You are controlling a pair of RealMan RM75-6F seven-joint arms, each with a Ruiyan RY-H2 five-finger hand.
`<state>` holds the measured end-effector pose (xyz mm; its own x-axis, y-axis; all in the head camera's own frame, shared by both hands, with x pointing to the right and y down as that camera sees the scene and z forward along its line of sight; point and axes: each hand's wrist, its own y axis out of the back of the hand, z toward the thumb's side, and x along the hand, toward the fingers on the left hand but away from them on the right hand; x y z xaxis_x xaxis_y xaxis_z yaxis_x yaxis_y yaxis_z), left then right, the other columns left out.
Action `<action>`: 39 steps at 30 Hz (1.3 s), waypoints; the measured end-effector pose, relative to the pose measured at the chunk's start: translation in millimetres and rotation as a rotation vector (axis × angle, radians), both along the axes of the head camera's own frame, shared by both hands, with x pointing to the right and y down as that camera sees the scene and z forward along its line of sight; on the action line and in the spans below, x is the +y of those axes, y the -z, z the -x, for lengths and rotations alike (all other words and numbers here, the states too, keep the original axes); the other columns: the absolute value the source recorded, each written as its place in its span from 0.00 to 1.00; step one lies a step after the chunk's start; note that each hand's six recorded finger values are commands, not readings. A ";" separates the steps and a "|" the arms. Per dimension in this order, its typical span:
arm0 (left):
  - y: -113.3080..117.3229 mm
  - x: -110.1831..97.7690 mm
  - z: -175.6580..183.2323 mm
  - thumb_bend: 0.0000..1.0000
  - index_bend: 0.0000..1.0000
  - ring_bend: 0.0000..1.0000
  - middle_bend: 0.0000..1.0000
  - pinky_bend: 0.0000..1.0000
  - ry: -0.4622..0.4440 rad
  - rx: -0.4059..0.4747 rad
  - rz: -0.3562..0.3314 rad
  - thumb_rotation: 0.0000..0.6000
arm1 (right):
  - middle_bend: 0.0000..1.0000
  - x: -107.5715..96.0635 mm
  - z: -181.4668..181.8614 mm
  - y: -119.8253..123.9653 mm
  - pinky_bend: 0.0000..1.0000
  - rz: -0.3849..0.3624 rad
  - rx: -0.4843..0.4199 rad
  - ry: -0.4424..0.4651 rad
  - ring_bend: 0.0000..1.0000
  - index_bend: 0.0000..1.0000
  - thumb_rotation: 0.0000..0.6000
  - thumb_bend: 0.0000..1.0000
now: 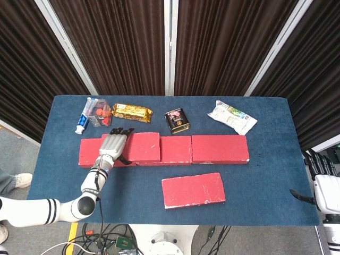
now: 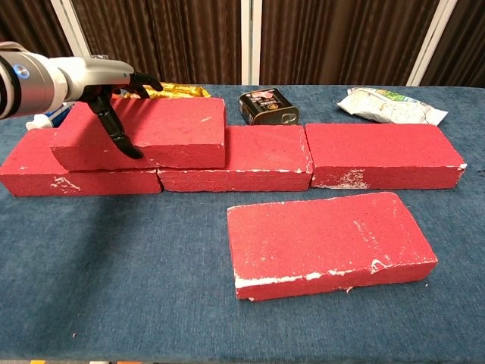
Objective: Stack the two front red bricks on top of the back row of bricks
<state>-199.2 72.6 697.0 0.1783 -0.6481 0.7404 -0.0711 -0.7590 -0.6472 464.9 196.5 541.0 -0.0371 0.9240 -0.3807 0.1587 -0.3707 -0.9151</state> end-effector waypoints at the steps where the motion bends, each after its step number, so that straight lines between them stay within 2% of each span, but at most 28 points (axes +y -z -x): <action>1: -0.1 -0.1 0.0 0.00 0.00 0.00 0.23 0.00 0.001 0.001 0.001 1.00 | 0.00 0.1 -0.1 0.0 0.00 0.000 -0.001 0.000 0.00 0.00 1.00 0.01; 12: -4.3 -1.1 -0.2 0.00 0.00 0.00 0.23 0.00 0.027 0.020 0.019 1.00 | 0.00 0.9 0.5 -3.3 0.00 0.011 0.000 0.000 0.00 0.00 1.00 0.01; 27: -8.1 2.5 -0.8 0.00 0.00 0.00 0.23 0.00 -0.004 0.019 0.028 1.00 | 0.00 2.6 0.5 -7.6 0.00 0.024 0.012 0.004 0.00 0.00 1.00 0.01; 39: -9.2 -0.9 -3.7 0.00 0.00 0.00 0.23 0.00 0.011 0.026 0.029 1.00 | 0.00 3.2 -2.8 -7.1 0.00 0.026 0.020 -0.004 0.00 0.00 1.00 0.01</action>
